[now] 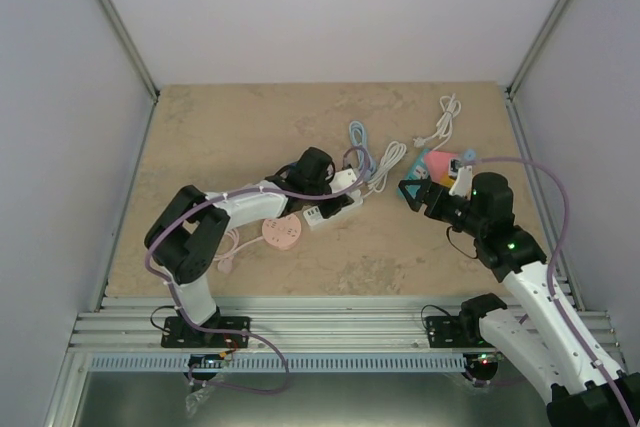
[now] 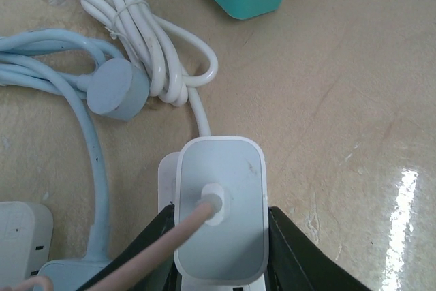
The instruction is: Insert the plug
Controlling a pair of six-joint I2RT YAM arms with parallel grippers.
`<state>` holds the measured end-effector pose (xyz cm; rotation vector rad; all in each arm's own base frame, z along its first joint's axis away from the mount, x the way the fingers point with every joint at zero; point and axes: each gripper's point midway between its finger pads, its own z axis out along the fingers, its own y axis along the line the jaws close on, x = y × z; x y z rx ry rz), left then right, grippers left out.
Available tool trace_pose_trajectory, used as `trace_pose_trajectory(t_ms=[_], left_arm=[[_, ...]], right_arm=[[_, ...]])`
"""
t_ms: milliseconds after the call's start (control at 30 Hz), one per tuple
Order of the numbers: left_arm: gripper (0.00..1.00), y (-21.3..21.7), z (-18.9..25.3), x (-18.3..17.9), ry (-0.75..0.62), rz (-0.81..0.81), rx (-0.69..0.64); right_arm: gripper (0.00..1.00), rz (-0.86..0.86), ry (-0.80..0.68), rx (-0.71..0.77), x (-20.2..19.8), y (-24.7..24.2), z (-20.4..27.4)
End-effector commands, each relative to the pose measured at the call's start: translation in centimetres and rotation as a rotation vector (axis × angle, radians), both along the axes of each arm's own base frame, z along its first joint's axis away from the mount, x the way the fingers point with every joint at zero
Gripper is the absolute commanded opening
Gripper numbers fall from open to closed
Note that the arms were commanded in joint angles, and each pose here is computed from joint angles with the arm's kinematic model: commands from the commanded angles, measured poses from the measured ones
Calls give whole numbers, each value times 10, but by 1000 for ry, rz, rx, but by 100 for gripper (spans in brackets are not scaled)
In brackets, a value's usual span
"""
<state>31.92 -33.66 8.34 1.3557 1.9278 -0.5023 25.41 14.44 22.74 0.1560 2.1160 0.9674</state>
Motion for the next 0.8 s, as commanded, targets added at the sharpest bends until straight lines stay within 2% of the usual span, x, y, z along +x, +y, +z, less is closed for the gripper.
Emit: trace_pose_trajectory(t_ms=[0,200,400,767], left_arm=[[22,-3,-5,4,-26,-7,37],[24,3,-13,-1,-14,-11,75],[23,8,-44,-10,37,0,143],[20,-2,-62,-37,189,12,139]], right_arm=[[85,-3,20,3,-3,-2,-6],[85,-4,24,-3,-4,-3,-9],[86,-3,25,-4,-3,-3,-8],[85,-9,11,-2,-3,-5,-2]])
